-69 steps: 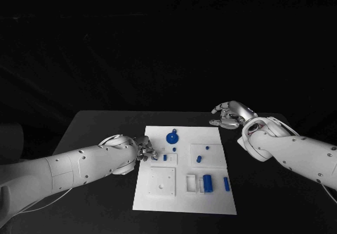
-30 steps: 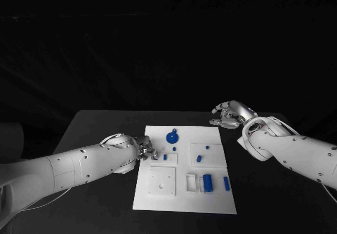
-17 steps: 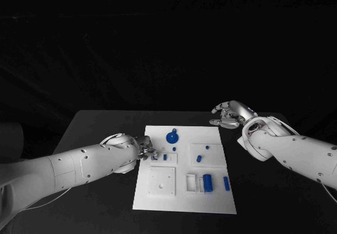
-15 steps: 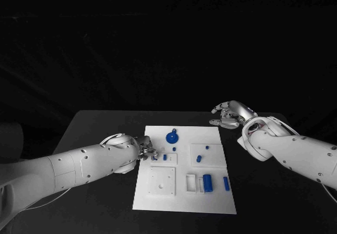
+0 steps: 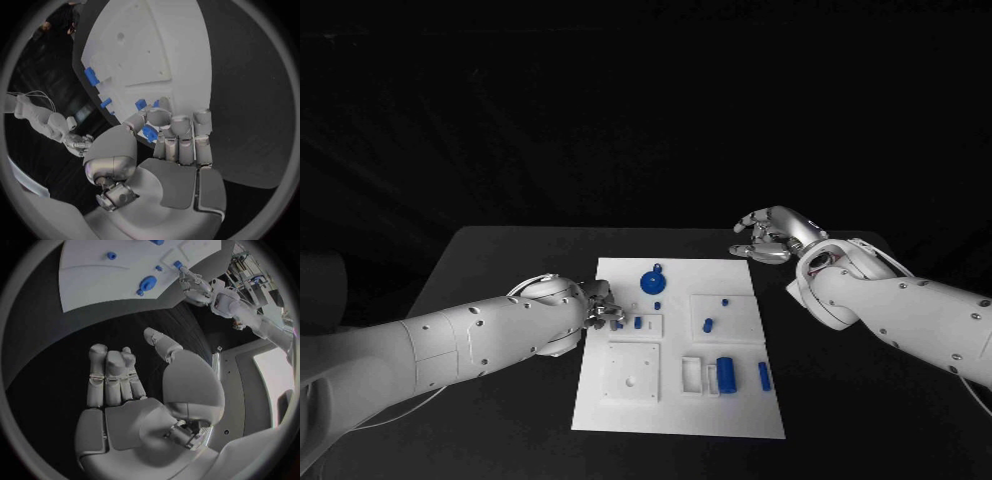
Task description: Assemble the parts on the task board
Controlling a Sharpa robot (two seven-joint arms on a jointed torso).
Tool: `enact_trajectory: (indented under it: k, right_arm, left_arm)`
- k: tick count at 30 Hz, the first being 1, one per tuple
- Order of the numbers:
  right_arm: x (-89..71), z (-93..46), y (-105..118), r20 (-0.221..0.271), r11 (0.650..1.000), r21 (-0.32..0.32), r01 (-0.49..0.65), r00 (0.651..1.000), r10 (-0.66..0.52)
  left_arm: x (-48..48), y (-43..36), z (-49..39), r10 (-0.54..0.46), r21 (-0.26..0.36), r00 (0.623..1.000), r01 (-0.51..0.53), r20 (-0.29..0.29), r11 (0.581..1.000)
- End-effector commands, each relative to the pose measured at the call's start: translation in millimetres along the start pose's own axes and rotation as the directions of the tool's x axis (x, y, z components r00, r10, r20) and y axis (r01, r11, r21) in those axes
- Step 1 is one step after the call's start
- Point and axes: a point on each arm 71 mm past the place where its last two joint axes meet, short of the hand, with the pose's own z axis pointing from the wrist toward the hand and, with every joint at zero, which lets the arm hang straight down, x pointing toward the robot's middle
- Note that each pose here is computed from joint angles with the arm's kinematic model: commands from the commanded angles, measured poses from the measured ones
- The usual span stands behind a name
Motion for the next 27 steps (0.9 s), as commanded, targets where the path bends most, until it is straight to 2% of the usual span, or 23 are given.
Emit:
enact_trajectory:
  k: [1,10,27]
  right_arm:
    - [0.9,-0.2,1.0,-0.010,1.000,-0.011,0.008,1.000,-0.008]
    - [0.8,-0.2,0.9,-0.010,1.000,-0.011,0.008,1.000,-0.008]
    - [0.1,-0.3,0.1,-0.006,1.000,-0.010,0.008,1.000,-0.008]
  left_arm:
    - [6.0,-4.9,0.2,0.022,0.015,0.999,-0.022,-0.030,1.000]
    - [5.9,-6.3,0.4,0.027,0.018,0.999,-0.027,-0.025,0.999]
    - [1.3,1.4,0.9,0.015,-0.009,1.000,-0.015,0.009,1.000]
